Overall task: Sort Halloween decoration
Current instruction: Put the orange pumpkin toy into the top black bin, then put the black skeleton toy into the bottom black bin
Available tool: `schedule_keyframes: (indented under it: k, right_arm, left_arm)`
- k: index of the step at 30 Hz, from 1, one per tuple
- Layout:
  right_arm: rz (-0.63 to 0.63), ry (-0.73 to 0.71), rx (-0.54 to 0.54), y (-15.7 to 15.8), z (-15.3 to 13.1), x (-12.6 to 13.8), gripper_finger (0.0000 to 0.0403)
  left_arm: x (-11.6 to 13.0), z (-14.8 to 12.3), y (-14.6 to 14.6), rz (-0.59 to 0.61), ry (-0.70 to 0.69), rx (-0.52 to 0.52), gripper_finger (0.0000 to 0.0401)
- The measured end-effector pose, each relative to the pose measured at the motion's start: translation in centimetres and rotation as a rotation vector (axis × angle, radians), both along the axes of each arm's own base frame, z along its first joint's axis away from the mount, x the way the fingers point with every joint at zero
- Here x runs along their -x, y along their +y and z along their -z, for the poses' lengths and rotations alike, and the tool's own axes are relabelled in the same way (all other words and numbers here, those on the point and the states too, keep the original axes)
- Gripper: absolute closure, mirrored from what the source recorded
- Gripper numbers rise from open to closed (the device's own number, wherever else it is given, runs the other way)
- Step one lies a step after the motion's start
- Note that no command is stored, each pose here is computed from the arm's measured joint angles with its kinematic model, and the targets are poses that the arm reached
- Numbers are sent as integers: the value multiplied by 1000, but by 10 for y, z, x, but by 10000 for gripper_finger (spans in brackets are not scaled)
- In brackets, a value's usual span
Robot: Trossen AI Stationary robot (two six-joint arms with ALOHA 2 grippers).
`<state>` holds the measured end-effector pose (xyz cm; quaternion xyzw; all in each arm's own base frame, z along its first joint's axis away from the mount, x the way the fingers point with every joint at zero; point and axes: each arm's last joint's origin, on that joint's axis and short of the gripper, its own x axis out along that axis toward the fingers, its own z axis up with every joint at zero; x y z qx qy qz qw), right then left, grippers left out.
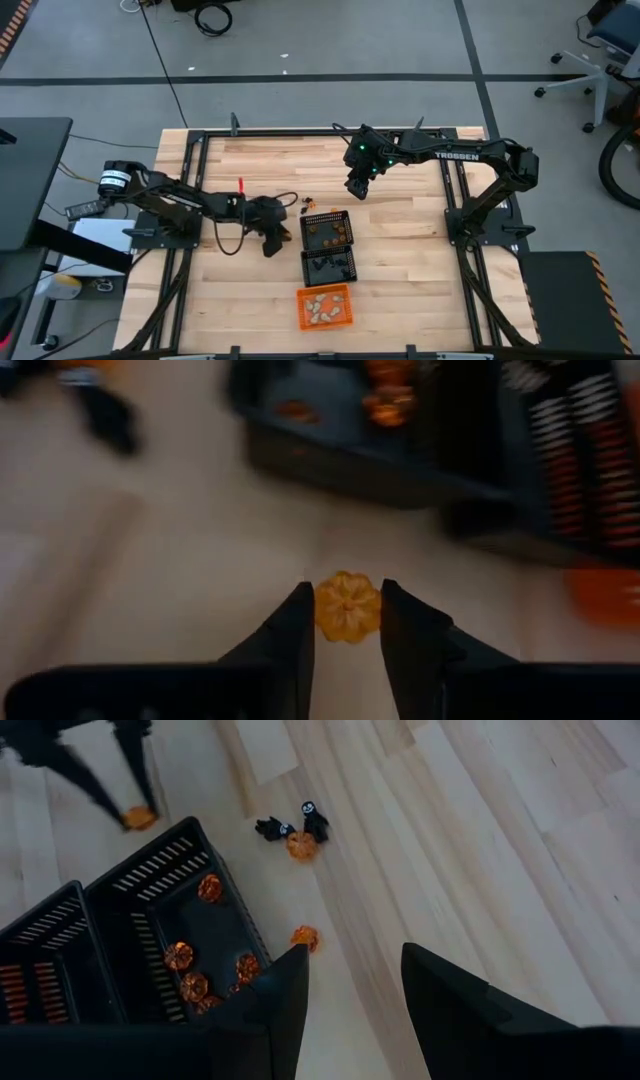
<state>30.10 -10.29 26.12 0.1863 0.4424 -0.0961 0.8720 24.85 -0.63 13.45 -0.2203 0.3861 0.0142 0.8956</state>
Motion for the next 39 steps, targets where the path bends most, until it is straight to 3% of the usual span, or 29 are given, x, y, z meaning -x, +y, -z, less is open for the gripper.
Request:
schedule_keyframes:
  k: [8, 13, 21, 25, 39]
  right_arm:
    - [-5, -20, 11, -1, -1, -2, 238]
    - [-5, -28, 14, -1, -2, -2, 238]
    - [-8, -31, 17, -1, -2, -3, 238]
    - [-8, -42, 21, -1, -2, -3, 238]
    - [10, -72, 55, -4, -5, -6, 238]
  left_arm:
    - [-6, -9, 0, 57, -79, 254, 307]
    - [-13, -21, 5, 43, -205, 316, 306]
    - [-18, -26, 16, -144, -299, 187, 306]
    - [-18, -26, 11, -160, -306, 132, 298]
    - [-19, -26, 9, -176, -311, 93, 212]
